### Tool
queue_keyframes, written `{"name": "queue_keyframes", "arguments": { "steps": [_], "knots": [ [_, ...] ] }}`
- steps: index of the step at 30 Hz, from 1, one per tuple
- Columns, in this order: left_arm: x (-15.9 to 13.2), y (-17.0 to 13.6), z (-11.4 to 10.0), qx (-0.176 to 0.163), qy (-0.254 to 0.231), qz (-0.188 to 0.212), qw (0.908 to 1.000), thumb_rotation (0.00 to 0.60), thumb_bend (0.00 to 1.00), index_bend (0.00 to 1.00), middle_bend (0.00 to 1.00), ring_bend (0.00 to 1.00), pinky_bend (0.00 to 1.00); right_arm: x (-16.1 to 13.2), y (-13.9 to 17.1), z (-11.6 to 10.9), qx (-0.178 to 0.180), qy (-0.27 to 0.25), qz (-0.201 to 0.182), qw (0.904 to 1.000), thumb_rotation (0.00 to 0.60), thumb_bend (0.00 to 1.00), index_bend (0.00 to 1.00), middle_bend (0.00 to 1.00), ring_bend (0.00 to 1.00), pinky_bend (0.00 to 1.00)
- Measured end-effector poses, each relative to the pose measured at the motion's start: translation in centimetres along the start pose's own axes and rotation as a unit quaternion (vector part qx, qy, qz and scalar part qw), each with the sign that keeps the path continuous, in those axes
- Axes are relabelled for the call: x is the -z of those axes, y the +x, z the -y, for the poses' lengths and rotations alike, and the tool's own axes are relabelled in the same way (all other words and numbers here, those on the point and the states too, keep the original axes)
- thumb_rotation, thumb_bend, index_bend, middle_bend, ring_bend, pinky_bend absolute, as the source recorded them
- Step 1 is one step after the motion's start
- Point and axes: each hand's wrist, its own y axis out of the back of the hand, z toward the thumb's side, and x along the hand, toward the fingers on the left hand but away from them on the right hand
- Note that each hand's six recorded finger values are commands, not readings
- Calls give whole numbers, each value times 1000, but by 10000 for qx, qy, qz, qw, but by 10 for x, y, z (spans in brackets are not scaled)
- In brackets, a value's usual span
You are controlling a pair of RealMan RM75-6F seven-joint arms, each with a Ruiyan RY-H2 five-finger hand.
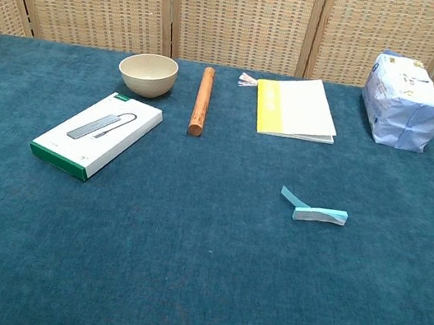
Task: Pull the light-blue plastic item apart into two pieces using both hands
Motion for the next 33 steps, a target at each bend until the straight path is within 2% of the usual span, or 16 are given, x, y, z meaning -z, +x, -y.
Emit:
{"name": "queue_keyframes", "arguments": {
  "steps": [8,12,16,21,23,26,30,33],
  "knots": [
    [2,1,-1,-9,-12,-22,10000,600,0,0,0,0,0,-5,-3,8,-144,65,-98,9998,600,0,0,0,0,0],
    [5,3,0,-31,15,-72,10000,600,0,0,0,0,0,-18,-17,18,-364,102,-359,9986,600,0,6,0,0,0],
    [6,6,1,-29,58,-127,9999,600,0,0,0,0,0,-38,-41,28,-641,99,-718,9953,600,0,153,0,0,0],
    [8,12,5,32,79,-228,9997,600,0,0,0,0,0,-72,-79,43,-977,16,-1212,9878,600,5,291,0,0,0],
    [10,15,7,58,87,-297,9995,600,0,0,0,0,0,-85,-93,52,-1109,-24,-1325,9850,600,29,327,0,0,0],
    [14,20,8,73,94,-403,9991,600,0,0,0,0,0,-108,-115,70,-1350,-99,-1423,9805,600,113,365,0,0,0],
    [18,25,8,97,96,-502,9986,600,0,0,0,0,0,-133,-137,97,-1570,-184,-1331,9784,600,242,386,0,0,0],
    [21,27,10,152,90,-558,9983,600,0,0,0,0,0,-141,-147,114,-1755,-189,-1210,9768,600,267,386,0,0,0]
  ]
}}
